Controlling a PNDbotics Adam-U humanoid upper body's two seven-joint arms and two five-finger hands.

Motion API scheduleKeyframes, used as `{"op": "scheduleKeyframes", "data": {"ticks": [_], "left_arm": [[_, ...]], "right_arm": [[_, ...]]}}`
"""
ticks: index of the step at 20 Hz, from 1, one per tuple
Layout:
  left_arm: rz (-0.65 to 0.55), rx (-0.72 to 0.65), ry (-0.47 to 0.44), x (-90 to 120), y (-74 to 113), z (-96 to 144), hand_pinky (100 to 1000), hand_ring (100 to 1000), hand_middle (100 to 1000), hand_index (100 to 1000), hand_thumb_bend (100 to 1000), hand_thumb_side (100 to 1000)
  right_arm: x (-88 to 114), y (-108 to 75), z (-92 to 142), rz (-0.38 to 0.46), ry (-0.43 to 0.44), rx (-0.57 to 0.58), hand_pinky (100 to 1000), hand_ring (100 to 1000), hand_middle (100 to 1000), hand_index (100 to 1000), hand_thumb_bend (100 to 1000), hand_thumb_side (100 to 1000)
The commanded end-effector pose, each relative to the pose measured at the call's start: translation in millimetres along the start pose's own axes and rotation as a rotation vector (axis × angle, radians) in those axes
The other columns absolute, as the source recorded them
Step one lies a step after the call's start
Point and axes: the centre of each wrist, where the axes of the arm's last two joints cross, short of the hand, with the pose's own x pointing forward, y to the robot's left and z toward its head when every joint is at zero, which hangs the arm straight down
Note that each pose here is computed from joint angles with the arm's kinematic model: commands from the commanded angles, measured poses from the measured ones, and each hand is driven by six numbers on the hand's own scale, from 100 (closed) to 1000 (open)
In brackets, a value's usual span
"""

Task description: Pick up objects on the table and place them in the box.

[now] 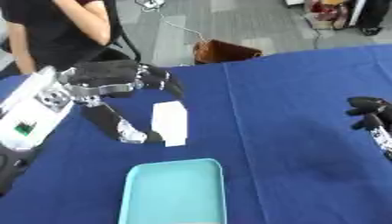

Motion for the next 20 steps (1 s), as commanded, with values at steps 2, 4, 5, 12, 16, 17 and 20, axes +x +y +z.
{"op": "scheduleKeyframes", "data": {"ticks": [2, 4, 5, 12, 16, 17, 20], "left_arm": [[-0.043, -0.037, 0.011, -2, 1.6, 3, 741, 790, 827, 882, 463, 636], [-0.061, -0.047, 0.025, -3, -1.3, 3, 741, 792, 828, 881, 476, 632], [-0.071, -0.050, 0.034, -3, -2.7, 3, 741, 791, 828, 882, 474, 633], [-0.137, -0.053, 0.072, -6, -7.9, 4, 740, 798, 831, 880, 501, 630], [-0.151, -0.050, 0.079, -7, -10.7, 3, 748, 807, 840, 883, 500, 632], [-0.152, -0.050, 0.082, -7, -11.4, 3, 747, 806, 839, 882, 500, 632], [-0.154, -0.047, 0.094, -10, -12.3, 5, 761, 821, 846, 885, 497, 632]], "right_arm": [[8, -7.7, -7, 0.015, -0.034, -0.011, 643, 782, 850, 856, 100, 859], [9, -7.8, -8, 0.014, -0.039, -0.012, 643, 782, 850, 856, 100, 860], [9, -7.8, -8, 0.013, -0.042, -0.013, 643, 782, 850, 856, 100, 859], [11, -8.9, -11, 0.012, -0.052, -0.016, 643, 782, 850, 856, 100, 861], [12, -8.8, -12, 0.011, -0.058, -0.016, 643, 782, 849, 856, 100, 862], [12, -8.9, -13, 0.010, -0.059, -0.015, 643, 782, 849, 856, 100, 862], [12, -9.2, -13, 0.011, -0.059, -0.016, 643, 782, 849, 856, 100, 861]]}}
